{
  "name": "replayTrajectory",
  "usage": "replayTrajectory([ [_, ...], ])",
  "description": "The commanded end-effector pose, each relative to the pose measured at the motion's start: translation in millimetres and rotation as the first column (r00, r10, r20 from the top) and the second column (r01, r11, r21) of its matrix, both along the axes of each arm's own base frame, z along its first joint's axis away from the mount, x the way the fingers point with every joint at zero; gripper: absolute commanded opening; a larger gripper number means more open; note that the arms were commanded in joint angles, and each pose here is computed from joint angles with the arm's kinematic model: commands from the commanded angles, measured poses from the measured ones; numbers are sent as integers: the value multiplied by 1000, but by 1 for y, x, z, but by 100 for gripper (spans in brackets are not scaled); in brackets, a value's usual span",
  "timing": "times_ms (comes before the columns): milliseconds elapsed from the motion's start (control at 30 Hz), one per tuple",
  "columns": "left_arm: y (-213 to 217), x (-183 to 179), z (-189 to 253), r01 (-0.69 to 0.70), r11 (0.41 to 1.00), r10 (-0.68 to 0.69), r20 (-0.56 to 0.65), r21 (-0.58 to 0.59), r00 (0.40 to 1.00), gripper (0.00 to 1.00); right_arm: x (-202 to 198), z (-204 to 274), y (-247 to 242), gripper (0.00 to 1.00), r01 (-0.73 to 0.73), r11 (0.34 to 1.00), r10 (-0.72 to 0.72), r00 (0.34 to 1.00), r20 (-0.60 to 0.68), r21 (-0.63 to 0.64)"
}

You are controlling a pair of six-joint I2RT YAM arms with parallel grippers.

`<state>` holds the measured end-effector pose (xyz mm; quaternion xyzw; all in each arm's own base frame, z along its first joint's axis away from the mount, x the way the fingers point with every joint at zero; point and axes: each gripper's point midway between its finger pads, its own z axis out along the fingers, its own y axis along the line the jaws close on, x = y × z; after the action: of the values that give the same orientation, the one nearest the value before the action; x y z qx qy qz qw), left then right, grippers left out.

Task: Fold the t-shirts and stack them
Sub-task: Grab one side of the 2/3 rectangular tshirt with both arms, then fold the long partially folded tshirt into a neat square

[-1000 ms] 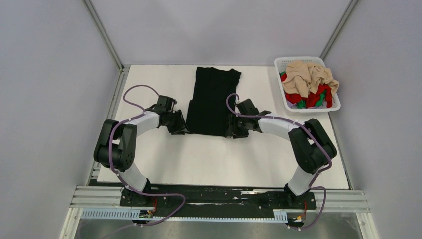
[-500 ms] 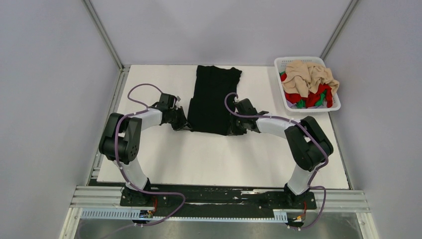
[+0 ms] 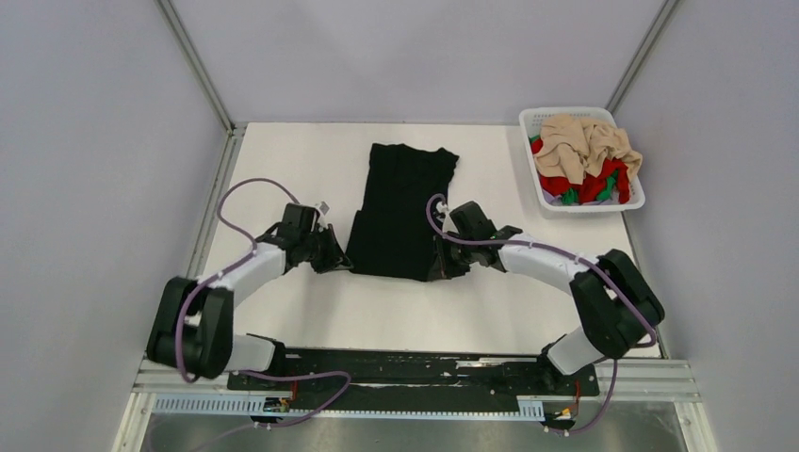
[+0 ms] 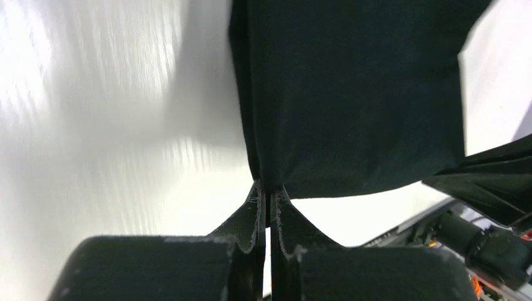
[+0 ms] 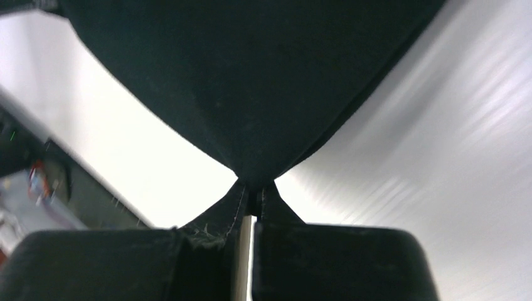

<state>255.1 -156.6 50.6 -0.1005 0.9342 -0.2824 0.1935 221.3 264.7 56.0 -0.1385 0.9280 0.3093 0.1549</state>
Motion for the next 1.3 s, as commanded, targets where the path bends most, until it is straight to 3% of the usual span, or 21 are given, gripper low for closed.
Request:
replayTrajectory([
  [0, 13, -36, 51, 8, 1000, -8, 92, 1, 996, 0, -60, 56, 11, 0, -171, 969, 186, 980, -75, 178],
  [33, 14, -47, 57, 13, 1000, -12, 79, -3, 997, 0, -65, 69, 13, 0, -176, 960, 197, 977, -81, 220],
  [200, -3, -57, 124, 69, 983, -23, 258, -172, 966, 0, -66, 102, 14, 0, -167, 943, 196, 978, -77, 287],
  [367, -11, -18, 153, 60, 976, 27, 384, -212, 923, 0, -29, 124, 15, 0, -138, 937, 152, 988, -19, 321],
  [600, -13, 61, 176, 21, 990, 45, 459, -137, 888, 0, 38, 143, -1, 0, -29, 924, 43, 999, -29, 380],
  [833, -22, 124, 172, 32, 991, 26, 429, -127, 903, 0, 91, 146, -18, 0, 58, 917, -45, 998, -41, 395],
  [1267, -20, 205, 138, -2, 996, 36, 386, -89, 922, 0, 168, 118, -40, 0, 167, 897, -140, 986, -93, 410],
])
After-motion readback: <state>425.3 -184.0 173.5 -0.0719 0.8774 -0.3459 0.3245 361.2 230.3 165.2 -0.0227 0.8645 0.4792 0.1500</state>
